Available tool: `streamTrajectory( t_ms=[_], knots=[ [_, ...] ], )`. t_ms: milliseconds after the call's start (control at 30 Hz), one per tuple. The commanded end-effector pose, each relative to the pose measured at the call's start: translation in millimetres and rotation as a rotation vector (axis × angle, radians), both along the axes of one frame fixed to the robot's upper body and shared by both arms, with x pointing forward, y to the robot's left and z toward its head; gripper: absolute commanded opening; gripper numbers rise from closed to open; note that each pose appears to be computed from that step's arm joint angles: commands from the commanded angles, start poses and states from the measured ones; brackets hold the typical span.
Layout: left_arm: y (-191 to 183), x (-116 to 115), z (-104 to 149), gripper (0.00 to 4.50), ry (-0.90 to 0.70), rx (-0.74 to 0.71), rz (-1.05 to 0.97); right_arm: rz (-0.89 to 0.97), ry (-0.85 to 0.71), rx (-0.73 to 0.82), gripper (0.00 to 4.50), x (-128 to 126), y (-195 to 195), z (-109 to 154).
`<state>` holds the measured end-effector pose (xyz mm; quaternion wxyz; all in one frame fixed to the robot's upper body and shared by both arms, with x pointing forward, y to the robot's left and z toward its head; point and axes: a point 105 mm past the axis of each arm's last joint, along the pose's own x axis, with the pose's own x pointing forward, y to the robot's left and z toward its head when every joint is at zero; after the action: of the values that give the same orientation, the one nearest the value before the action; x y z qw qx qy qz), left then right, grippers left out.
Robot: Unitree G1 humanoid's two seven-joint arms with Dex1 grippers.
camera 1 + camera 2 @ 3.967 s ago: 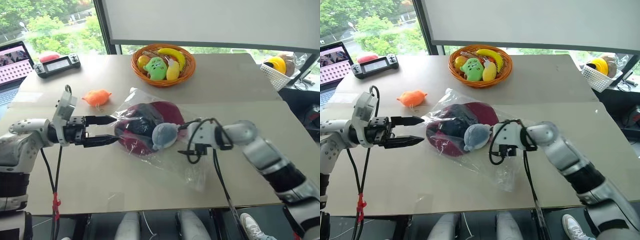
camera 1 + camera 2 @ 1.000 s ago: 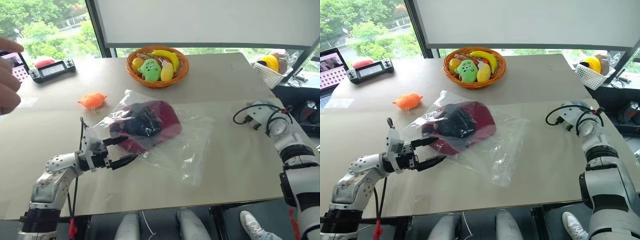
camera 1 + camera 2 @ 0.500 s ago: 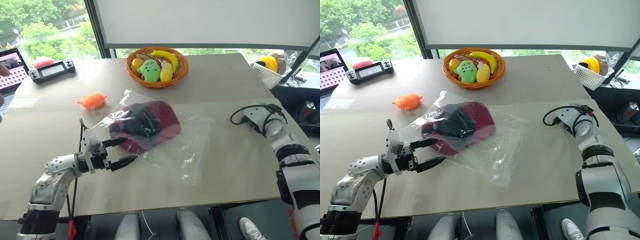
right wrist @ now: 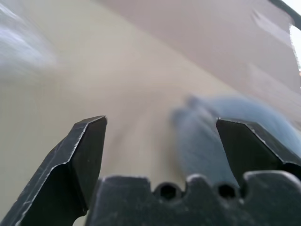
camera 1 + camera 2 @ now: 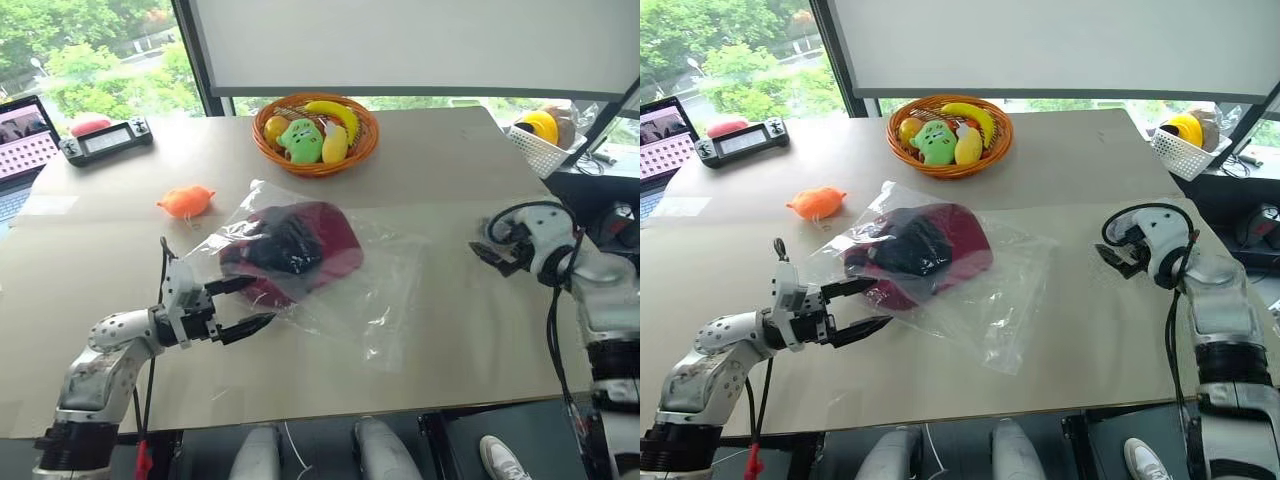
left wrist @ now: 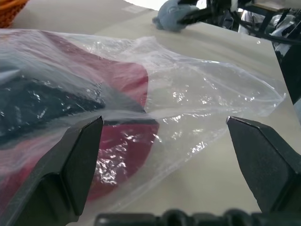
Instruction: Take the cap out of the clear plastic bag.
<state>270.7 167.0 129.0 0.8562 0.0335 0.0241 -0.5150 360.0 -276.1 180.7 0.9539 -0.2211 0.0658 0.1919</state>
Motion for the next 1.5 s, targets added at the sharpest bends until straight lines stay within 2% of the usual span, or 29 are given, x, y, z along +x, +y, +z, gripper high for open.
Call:
streamTrajectory(
  t_ms=[33, 167, 200, 300, 400, 467, 533, 600, 667, 733, 867, 1100, 1233, 1367, 1500],
  knots=[
    [-4, -3, 8, 4.50, -0.044, 0.008, -0.018, 0.096, -0.088, 0.146, 4.42, -34, 22, 56],
    [-6, -3, 11, 4.50, -0.108, 0.047, -0.034, 0.293, -0.028, 0.373, 4.42, -66, 67, 73],
    [-7, -3, 10, 4.50, -0.161, 0.091, -0.041, 0.437, -0.015, 0.467, 4.42, -85, 93, 79],
    [-9, -4, 8, 4.50, -0.348, 0.234, -0.075, 0.767, -0.011, 0.572, 4.42, -144, 151, 88],
    [-14, -8, 6, 4.50, -0.502, 0.338, -0.129, 0.756, 0.003, 0.531, 4.42, -156, 175, 71],
    [-17, -10, 7, 4.50, -0.551, 0.354, -0.139, 0.757, 0.025, 0.506, 4.42, -163, 182, 61],
    [-18, -9, 8, 4.50, -0.569, 0.354, -0.133, 0.742, 0.036, 0.514, 4.42, -165, 184, 56],
    [-18, -6, 0, 4.50, -0.633, 0.462, -0.149, 0.712, 0.072, 0.486, 4.42, -166, 182, 43],
    [-19, -7, -5, 4.50, -0.658, 0.496, -0.175, 0.698, 0.077, 0.479, 4.42, -166, 180, 40],
    [-20, 1, -6, 4.50, -0.673, 0.511, -0.137, 0.701, 0.070, 0.492, 4.42, -167, 180, 42],
    [-20, 21, -25, 4.50, -0.690, 0.645, -0.071, 0.707, 0.062, 0.499, 4.42, -169, 181, 45],
    [-30, 54, -48, 4.50, -0.676, 0.734, 0.081, 0.691, 0.073, 0.468, 4.42, -171, 178, 43],
    [-41, 74, -45, 4.50, -0.693, 0.711, 0.207, 0.629, 0.090, 0.372, 4.42, -167, 172, 31],
    [-50, 75, -48, 4.50, -0.699, 0.696, 0.202, 0.521, 0.105, 0.192, 4.42, -158, 156, 12],
    [-52, 73, -47, 4.50, -0.709, 0.695, 0.183, 0.450, 0.122, 0.118, 4.42, -152, 141, -1]
  ],
)
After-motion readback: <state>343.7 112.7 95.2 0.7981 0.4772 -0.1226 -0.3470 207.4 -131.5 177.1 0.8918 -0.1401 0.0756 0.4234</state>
